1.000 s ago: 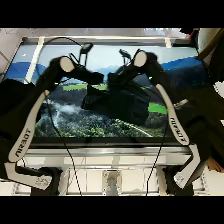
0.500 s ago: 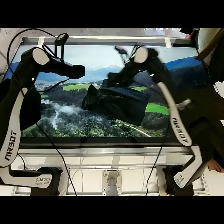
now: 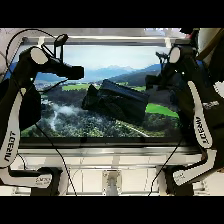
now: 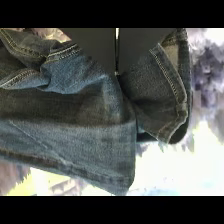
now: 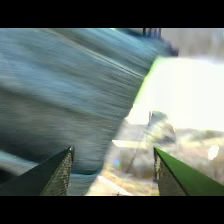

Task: Fold the clothes and pants, and hang the long-sleeved shirts on hangers.

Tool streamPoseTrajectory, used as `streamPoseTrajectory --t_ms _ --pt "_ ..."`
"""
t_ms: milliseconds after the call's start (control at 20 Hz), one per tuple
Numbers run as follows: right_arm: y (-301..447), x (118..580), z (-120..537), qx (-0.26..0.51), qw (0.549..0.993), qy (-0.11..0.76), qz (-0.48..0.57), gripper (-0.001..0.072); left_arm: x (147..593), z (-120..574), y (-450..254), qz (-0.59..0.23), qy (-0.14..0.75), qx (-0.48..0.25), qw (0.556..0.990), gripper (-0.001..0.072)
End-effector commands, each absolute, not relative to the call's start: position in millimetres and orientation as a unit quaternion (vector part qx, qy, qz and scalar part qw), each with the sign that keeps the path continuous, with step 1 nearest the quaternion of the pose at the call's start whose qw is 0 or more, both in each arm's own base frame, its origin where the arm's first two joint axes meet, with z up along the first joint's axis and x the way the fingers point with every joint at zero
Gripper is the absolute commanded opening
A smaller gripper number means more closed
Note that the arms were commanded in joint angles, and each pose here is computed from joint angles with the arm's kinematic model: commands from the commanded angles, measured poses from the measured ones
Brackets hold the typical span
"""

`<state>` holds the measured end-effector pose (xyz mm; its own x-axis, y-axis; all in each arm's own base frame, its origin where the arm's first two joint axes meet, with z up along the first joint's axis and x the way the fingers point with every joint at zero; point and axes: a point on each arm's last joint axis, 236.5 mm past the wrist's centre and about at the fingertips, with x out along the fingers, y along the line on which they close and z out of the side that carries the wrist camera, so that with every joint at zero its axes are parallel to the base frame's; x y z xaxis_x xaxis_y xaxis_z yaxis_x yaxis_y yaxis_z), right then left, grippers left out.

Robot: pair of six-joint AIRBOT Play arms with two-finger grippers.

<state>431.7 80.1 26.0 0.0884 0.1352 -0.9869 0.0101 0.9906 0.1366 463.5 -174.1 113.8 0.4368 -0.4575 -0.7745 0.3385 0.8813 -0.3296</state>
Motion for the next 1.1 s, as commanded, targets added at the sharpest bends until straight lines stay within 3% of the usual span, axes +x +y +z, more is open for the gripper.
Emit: streamPoseTrajectory --t_ms 0,350,450,650,700,900,1050 --pt "60.9 412.7 -24.2 0.126 0.706 0.697 0.027 0.0558 459.2 111.9 -174.0 -0.238 0.483 -0.06 0.84 0.0014" --pt "128.0 405.8 -78.0 0.385 0.695 0.592 0.133 0.0583 459.1 111.9 -174.2 -0.235 0.485 -0.065 0.84 0.0014" --pt "134.1 399.5 -89.2 0.418 0.683 0.584 0.131 0.0707 459.1 111.9 -174.2 -0.23 0.487 -0.073 0.839 0.0013" --pt "150.8 390.6 -100.6 0.422 0.664 0.598 0.152 0.0687 459.1 111.9 -174.2 -0.228 0.488 -0.077 0.839 0.0013" --pt "162.7 394.4 -94.1 0.421 0.67 0.584 0.181 0.0654 459.1 111.9 -174.2 -0.226 0.489 -0.082 0.838 0.0014" --pt "191.8 411.2 -66.1 0.428 0.681 0.546 0.234 0.0055 458.8 112.2 -174.3 -0.225 0.49 -0.083 0.838 0.0013" --pt "166.0 438.7 -23.8 0.427 0.716 0.497 0.242 0.0048 455.1 110.2 -174.2 -0.226 0.497 -0.081 0.834 0.0013"
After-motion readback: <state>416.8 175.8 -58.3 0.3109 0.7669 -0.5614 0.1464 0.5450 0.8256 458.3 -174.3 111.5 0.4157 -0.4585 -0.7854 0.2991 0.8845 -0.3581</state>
